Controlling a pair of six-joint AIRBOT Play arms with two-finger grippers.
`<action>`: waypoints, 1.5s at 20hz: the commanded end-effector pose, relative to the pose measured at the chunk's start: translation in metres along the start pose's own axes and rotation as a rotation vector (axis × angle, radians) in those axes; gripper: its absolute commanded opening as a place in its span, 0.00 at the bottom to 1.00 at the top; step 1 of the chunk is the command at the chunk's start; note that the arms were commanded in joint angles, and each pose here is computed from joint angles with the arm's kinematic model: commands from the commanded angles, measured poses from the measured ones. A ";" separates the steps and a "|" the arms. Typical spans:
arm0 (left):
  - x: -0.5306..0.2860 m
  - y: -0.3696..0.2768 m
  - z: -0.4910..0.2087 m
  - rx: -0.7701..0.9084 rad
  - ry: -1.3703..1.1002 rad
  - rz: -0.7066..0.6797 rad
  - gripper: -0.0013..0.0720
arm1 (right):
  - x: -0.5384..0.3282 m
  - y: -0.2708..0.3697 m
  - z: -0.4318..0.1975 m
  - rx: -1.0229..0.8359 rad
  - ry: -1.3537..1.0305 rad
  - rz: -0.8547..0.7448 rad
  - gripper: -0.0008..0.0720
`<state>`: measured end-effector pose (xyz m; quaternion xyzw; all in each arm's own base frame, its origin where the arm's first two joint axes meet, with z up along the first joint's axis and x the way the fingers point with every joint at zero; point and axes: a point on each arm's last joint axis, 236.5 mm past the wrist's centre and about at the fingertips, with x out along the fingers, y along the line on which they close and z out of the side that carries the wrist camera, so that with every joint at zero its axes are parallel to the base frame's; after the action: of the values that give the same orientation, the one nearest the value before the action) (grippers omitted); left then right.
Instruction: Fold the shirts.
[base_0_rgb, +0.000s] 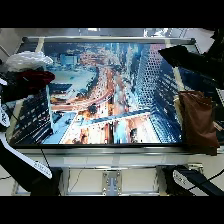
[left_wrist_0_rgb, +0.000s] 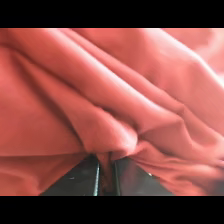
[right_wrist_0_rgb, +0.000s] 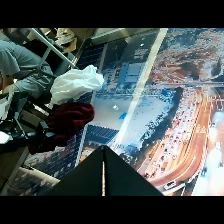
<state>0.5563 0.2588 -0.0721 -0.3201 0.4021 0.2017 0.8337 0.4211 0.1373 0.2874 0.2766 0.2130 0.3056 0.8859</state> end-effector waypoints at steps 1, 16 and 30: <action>-0.044 -0.026 -0.004 0.128 0.054 -0.030 0.04 | 0.000 0.003 0.001 0.005 -0.004 0.009 0.03; -0.283 -0.304 -0.371 1.172 0.683 -0.473 0.04 | -0.016 -0.030 -0.078 -0.132 0.348 -0.108 0.03; -0.337 -0.253 -0.254 0.895 0.119 -0.052 0.98 | -0.052 -0.121 -0.089 -0.361 0.504 -0.465 0.05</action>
<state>0.3763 -0.1782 0.1516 0.1302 0.5115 -0.1265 0.8399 0.3848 0.0761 0.1662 0.0163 0.4103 0.2194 0.8850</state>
